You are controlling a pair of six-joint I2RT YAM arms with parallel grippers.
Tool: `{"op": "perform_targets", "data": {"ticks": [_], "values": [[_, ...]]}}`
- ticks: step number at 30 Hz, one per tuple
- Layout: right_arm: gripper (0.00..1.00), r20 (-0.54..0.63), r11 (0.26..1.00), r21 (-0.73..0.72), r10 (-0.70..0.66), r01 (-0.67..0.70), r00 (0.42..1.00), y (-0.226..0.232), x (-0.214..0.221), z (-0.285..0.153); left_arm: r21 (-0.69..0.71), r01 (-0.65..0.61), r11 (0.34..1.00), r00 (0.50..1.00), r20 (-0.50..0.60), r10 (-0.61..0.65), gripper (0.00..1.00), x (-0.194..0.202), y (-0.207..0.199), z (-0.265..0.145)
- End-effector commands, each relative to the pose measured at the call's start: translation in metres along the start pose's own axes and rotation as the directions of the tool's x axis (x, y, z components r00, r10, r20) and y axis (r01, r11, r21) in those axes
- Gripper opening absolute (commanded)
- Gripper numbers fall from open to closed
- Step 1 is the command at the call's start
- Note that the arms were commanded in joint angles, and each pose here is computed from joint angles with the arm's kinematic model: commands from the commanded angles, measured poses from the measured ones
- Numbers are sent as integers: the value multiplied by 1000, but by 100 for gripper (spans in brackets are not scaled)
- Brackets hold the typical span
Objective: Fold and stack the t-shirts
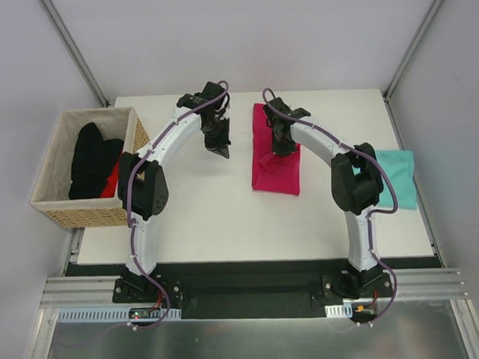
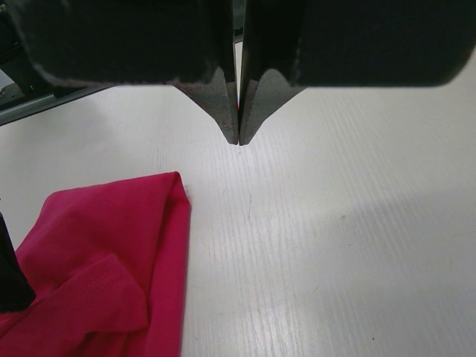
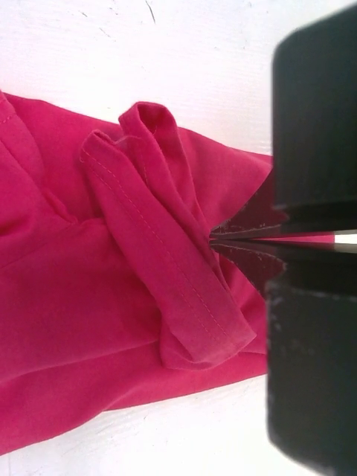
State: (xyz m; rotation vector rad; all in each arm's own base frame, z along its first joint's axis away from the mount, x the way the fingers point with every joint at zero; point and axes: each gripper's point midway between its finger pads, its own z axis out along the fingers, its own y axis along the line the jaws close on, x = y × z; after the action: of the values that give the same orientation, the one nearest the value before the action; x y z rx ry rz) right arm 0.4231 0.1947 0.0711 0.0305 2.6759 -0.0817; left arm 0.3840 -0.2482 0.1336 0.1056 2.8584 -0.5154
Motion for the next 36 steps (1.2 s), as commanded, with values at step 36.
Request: {"op": "perform_targets", "data": {"ticks": [36], "values": [[21,102,997,-41,75,-71,992,-5,-68,-16,20,25,999,1000,11,-26,0,-3,8,-17]]}}
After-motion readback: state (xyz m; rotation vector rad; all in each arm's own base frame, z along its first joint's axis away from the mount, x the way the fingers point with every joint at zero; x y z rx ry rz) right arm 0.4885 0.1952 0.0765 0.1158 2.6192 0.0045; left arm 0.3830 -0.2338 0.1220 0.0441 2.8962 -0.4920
